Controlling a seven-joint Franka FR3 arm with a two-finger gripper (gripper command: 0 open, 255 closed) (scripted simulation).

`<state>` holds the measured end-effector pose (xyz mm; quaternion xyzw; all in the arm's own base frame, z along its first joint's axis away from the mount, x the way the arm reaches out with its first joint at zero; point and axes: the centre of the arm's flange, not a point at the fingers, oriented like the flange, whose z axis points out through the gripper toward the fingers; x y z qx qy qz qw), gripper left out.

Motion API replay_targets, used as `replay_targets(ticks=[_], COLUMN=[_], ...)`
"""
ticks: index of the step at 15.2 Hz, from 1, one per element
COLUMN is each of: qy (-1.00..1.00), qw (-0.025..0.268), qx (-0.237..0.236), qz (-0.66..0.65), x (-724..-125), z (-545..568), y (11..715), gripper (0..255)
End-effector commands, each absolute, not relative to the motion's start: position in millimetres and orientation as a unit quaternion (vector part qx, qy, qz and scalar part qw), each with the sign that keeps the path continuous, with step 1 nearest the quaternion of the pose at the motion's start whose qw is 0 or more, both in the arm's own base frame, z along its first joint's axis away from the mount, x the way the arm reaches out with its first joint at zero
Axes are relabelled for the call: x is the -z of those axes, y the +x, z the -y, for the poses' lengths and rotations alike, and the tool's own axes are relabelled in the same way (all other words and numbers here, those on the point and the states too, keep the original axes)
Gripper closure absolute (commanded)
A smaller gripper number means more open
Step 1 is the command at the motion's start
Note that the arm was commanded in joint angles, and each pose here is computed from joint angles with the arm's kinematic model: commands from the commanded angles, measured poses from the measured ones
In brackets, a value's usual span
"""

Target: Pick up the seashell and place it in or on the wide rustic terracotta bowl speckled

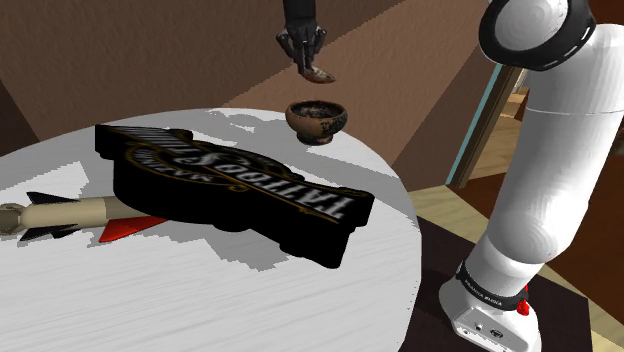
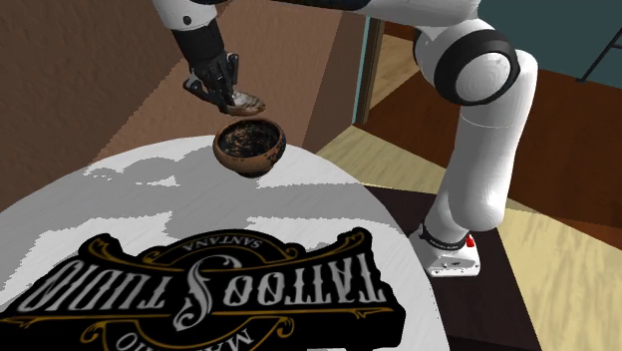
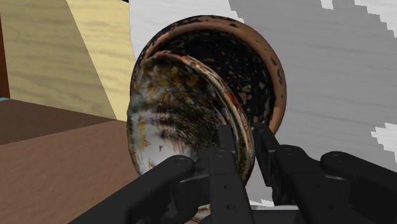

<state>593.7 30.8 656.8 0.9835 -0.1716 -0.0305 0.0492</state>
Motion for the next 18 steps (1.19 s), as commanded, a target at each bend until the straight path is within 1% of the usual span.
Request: replay_targets(ticks=[1, 15, 18], qy=[0.983, 0.983, 0.983], qw=[0.049, 0.049, 0.049], qx=[0.03, 0.03, 0.03], qz=[0.172, 0.172, 0.172], x=[-647, -574, -574], z=[-30, -30, -30], y=[597, 597, 597], gripper=[255, 255, 255])
